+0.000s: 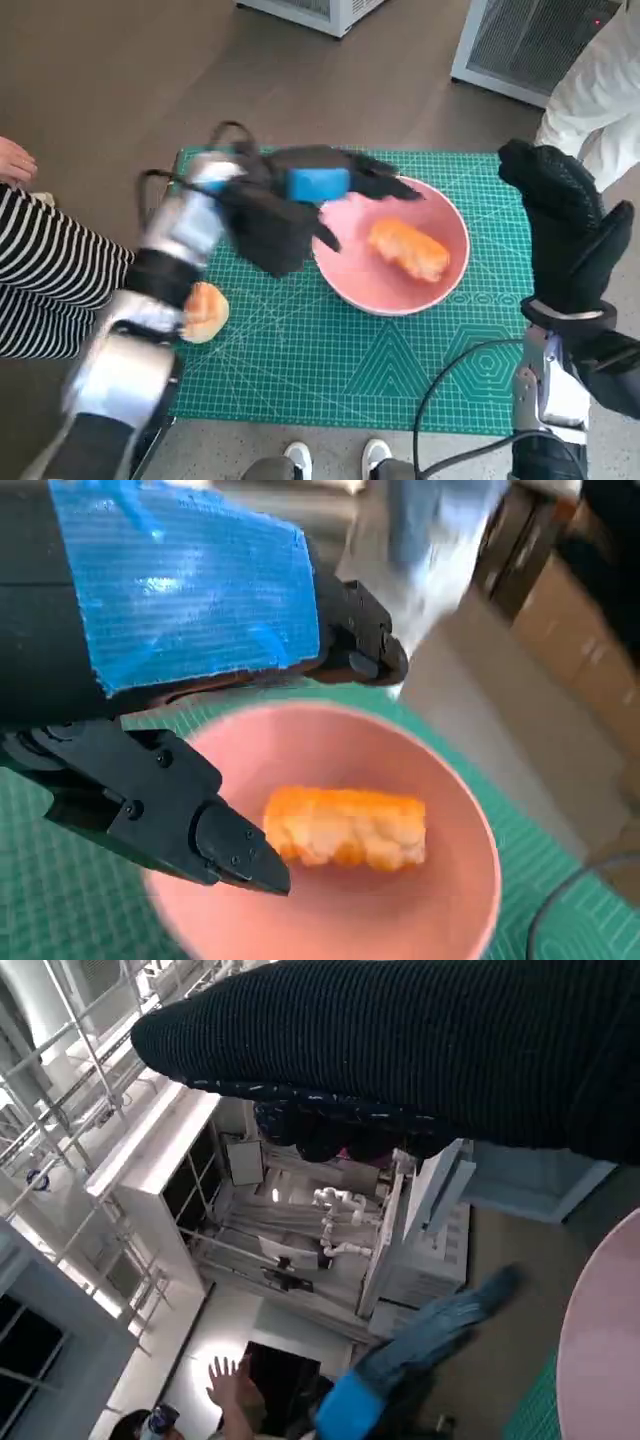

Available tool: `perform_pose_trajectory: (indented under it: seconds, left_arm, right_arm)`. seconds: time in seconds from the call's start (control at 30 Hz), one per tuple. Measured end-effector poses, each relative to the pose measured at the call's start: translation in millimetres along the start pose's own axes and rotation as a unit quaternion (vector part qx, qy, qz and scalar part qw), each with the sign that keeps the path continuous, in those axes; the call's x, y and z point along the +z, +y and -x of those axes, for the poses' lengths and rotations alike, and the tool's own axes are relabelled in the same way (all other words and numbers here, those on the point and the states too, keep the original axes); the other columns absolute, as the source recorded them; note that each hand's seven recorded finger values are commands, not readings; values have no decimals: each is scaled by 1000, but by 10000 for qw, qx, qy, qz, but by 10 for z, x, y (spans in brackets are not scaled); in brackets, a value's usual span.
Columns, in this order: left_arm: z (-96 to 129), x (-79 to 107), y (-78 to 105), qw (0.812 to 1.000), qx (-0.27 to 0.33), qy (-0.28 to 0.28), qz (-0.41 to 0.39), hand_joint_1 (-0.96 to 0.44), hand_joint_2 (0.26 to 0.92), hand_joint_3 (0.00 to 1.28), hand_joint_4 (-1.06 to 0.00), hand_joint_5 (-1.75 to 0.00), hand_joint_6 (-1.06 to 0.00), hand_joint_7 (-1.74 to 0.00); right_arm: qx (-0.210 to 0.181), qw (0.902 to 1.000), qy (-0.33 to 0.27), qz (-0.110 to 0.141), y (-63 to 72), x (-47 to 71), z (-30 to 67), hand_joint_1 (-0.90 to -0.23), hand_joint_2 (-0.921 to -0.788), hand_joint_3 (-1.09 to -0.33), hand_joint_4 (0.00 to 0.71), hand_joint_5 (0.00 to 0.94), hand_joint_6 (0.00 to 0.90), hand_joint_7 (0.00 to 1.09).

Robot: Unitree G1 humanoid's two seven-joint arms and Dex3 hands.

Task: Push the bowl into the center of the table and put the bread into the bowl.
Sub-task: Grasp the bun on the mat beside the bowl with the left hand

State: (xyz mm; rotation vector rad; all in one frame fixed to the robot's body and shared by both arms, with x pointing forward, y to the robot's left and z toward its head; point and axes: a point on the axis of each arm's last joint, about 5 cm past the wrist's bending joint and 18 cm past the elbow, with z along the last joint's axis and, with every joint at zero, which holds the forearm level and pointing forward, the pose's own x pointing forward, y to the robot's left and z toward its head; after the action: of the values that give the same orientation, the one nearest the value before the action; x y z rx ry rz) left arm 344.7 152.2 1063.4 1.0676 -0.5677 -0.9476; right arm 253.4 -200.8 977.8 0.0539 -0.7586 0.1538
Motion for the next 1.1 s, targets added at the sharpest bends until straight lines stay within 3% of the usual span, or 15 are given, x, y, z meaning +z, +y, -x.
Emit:
perform_pose_trajectory:
  seconds: [0.33, 0.63, 0.8, 1.1]
  left_arm:
    - [802, -101, 23, 9994, 303, 176, 39, -258, 784, 4, -126, -9, -314, -55]
    - [1370, -56, 44, 9953, 166, 919, -246, -266, 773, 1, -164, -19, -352, -75]
    - [1573, -35, 39, 9922, 24, 1238, -142, -270, 774, 1, -179, -20, -362, -75]
    - [1746, 26, -24, 9875, -157, 1571, -14, -292, 784, 6, -186, -11, -357, -58]
  right_arm:
    - [-44, 10000, 32, -50, 17, -18, 25, -690, -921, -681, 112, 1, 56, 451]
    - [-46, 9999, 56, -72, 19, -31, 22, -690, -921, -680, 113, 1, 63, 456]
    - [-28, 9999, 75, -85, 21, -39, 15, -681, -921, -679, 114, 1, 67, 459]
    - [29, 9999, 117, -118, 33, -61, 3, -665, -921, -677, 115, 2, 74, 463]
